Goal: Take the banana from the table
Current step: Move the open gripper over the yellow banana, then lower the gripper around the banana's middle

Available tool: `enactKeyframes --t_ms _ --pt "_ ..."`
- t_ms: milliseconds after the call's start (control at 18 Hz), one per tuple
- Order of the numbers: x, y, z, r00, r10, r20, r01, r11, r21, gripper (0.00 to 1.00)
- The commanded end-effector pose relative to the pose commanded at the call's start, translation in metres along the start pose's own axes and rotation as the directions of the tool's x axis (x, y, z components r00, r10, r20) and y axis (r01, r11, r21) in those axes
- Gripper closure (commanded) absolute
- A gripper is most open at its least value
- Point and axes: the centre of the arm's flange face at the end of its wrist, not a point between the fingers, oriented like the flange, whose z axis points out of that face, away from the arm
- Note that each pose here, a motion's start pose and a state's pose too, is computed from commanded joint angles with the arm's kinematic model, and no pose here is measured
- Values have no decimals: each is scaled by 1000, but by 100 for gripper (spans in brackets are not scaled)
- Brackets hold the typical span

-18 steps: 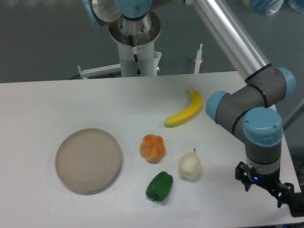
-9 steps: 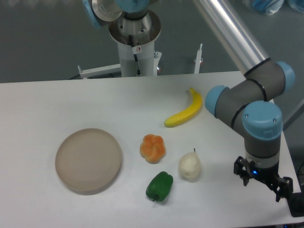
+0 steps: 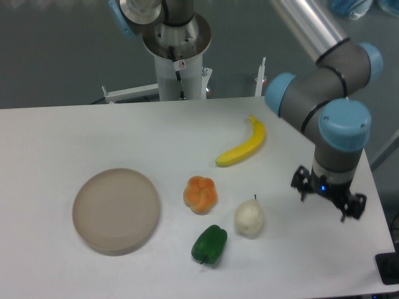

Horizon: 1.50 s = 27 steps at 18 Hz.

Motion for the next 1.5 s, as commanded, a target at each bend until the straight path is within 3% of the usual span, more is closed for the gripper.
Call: enactKeyframes --t_ms 389,667,1056,1222,1389,1500 --pt "65 38 38 995 66 -81 -67 998 -11 0" --pt "106 46 76 997 64 -40 -64 998 -12 0" --pt "162 54 88 997 34 -70 -35 999 -21 0" --pt "172 49 107 998 -46 -31 46 999 -17 0" --pt "164 47 106 1000 -24 4 24 1000 -5 0" --pt "167 46 117 1000 -3 -12 2 1000 -10 0"
